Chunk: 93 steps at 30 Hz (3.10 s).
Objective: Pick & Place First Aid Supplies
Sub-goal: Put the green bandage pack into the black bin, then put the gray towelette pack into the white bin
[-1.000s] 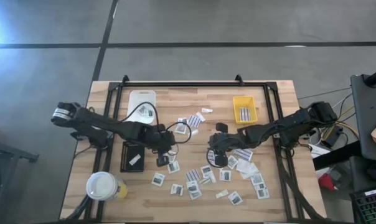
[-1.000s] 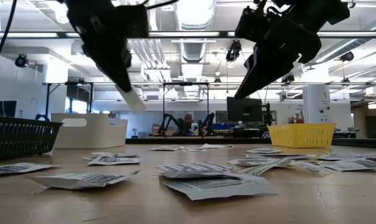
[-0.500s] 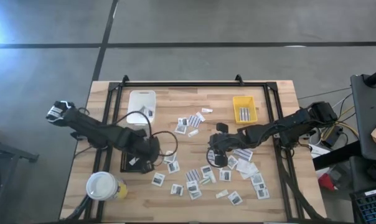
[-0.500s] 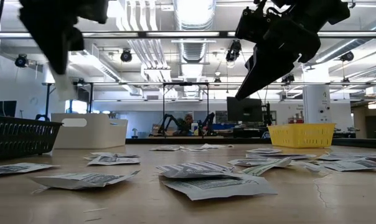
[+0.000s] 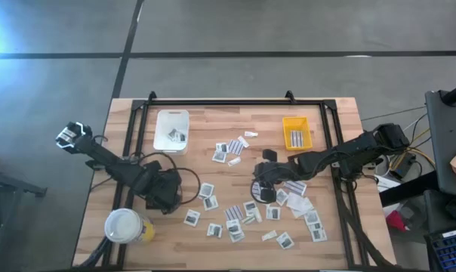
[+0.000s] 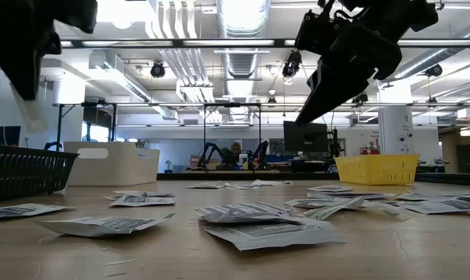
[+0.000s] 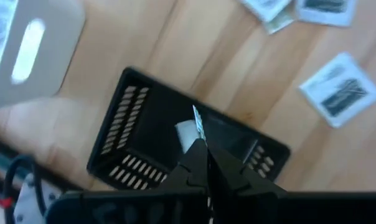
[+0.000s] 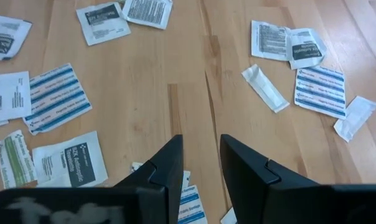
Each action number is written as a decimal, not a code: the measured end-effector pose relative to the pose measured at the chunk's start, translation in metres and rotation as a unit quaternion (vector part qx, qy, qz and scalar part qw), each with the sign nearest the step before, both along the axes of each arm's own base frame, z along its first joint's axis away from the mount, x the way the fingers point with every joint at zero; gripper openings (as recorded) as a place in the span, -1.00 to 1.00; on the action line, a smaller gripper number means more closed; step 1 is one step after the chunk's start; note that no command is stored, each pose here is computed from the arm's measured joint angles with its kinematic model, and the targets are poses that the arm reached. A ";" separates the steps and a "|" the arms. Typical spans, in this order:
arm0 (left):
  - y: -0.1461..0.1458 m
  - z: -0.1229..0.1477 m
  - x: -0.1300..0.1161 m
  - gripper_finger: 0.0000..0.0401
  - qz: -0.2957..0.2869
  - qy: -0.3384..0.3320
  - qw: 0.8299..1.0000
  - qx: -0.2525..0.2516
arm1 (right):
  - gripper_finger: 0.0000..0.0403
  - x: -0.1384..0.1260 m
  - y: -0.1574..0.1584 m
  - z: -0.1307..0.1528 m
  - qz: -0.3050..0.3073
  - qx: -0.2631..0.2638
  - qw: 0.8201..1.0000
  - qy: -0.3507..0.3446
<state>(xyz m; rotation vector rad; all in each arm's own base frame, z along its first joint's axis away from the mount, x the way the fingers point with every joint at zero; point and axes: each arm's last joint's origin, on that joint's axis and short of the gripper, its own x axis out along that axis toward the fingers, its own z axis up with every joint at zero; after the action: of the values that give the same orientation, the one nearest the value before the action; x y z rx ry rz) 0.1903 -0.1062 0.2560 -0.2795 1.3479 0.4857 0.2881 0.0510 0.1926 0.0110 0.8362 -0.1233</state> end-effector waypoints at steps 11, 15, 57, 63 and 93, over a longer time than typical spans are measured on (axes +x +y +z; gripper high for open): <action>0.002 -0.025 -0.011 -1.00 0.056 0.024 0.998 0.017 | -0.56 -0.006 -0.001 -0.010 -0.008 0.003 1.000 0.013; 0.004 -0.031 -0.014 -1.00 0.073 0.030 0.997 0.022 | -0.53 -0.007 -0.001 -0.012 -0.015 0.008 1.000 0.016; 0.004 -0.021 -0.011 -0.43 0.041 0.013 0.999 0.023 | -0.53 -0.011 -0.002 -0.013 -0.019 0.010 0.999 0.032; 0.002 0.001 0.001 -0.43 0.005 -0.060 0.996 0.072 | -0.62 -0.013 -0.002 -0.012 -0.025 0.013 0.999 0.045; 0.008 -0.022 0.072 -0.43 -0.152 -0.279 0.945 0.073 | -0.74 -0.015 -0.003 -0.012 -0.025 0.012 0.998 0.061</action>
<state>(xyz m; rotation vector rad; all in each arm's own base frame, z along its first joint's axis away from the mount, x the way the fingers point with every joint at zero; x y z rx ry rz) 0.2624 -0.0979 0.2336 -0.0708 0.7751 0.2180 0.2730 0.0482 0.1807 0.0478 0.9605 -0.1631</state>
